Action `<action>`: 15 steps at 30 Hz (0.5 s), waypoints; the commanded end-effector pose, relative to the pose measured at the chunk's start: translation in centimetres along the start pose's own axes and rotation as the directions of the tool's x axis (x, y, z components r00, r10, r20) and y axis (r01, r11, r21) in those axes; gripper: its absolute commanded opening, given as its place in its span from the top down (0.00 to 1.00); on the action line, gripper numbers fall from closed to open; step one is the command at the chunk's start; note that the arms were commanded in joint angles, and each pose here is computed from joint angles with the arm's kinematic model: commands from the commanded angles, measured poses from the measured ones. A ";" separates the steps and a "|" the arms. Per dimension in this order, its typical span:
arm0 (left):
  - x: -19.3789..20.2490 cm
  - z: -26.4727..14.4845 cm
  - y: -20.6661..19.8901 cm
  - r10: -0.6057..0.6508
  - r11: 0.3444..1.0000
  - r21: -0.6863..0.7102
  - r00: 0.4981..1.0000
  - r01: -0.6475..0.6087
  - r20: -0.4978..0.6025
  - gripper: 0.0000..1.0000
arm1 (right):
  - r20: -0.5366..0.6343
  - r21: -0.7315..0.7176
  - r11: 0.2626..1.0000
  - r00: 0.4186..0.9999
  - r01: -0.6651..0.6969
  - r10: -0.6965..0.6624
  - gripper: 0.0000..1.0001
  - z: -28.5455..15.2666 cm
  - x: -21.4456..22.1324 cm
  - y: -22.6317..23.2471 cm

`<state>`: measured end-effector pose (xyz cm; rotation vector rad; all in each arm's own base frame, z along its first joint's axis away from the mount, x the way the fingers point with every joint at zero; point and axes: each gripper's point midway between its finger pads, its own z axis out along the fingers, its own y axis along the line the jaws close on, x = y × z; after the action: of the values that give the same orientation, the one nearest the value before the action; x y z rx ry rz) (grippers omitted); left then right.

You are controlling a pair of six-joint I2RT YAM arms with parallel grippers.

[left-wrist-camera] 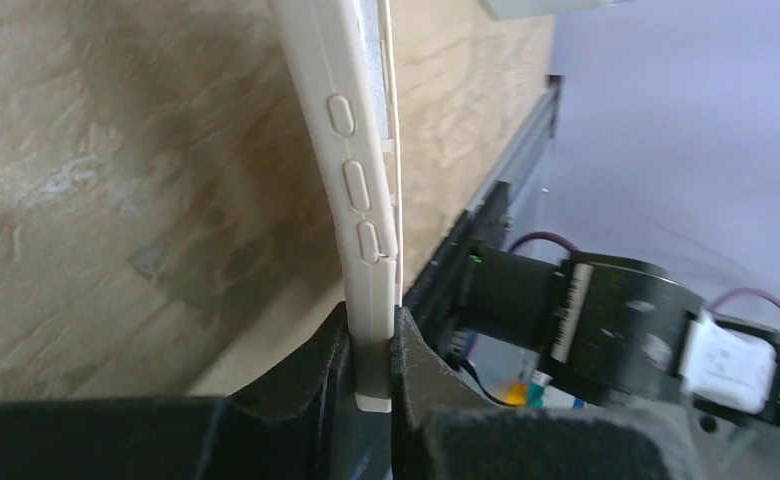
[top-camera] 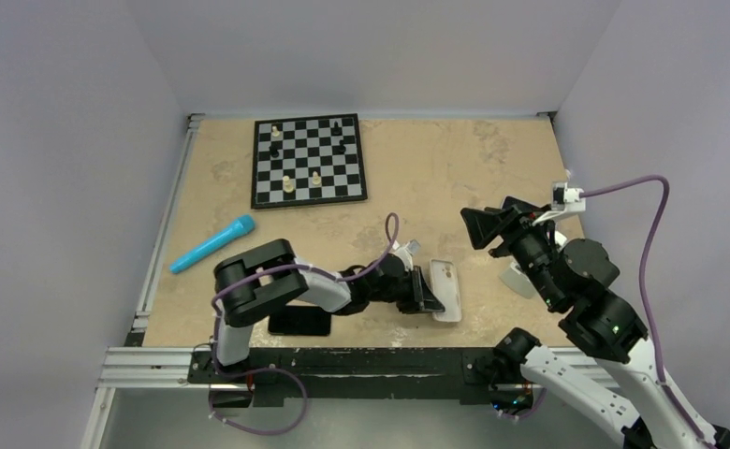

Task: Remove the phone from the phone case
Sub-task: Place the phone case at the center of the board.

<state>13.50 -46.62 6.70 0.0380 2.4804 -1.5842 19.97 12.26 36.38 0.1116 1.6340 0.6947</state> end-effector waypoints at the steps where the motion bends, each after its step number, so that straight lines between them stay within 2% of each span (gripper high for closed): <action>1: -0.2 3.2 -3.1 -0.003 0.998 0.058 0.993 -0.004 0.115 1.00 | 0.011 0.013 1.000 1.000 -0.008 0.008 0.37 -0.9 0.2 -0.8; 10: 1.3 4.8 -0.9 -0.007 1.000 -0.027 0.996 0.009 0.091 0.99 | -0.004 0.006 1.000 1.000 -0.018 0.018 0.36 -1.1 1.5 -1.3; 13: 2.1 4.9 -0.7 -0.015 0.999 -0.035 0.998 0.017 0.064 0.89 | -0.010 -0.008 1.000 1.000 -0.025 0.025 0.36 -1.0 1.9 -1.1; 15: 2.3 4.4 0.0 -0.016 0.997 -0.076 0.998 0.020 0.054 0.77 | -0.013 -0.007 1.000 1.000 -0.027 0.027 0.36 -0.8 2.2 -1.2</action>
<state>11.89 -50.22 3.51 -0.0260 2.5134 -1.4772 19.05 11.61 33.92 0.1136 1.6560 0.6949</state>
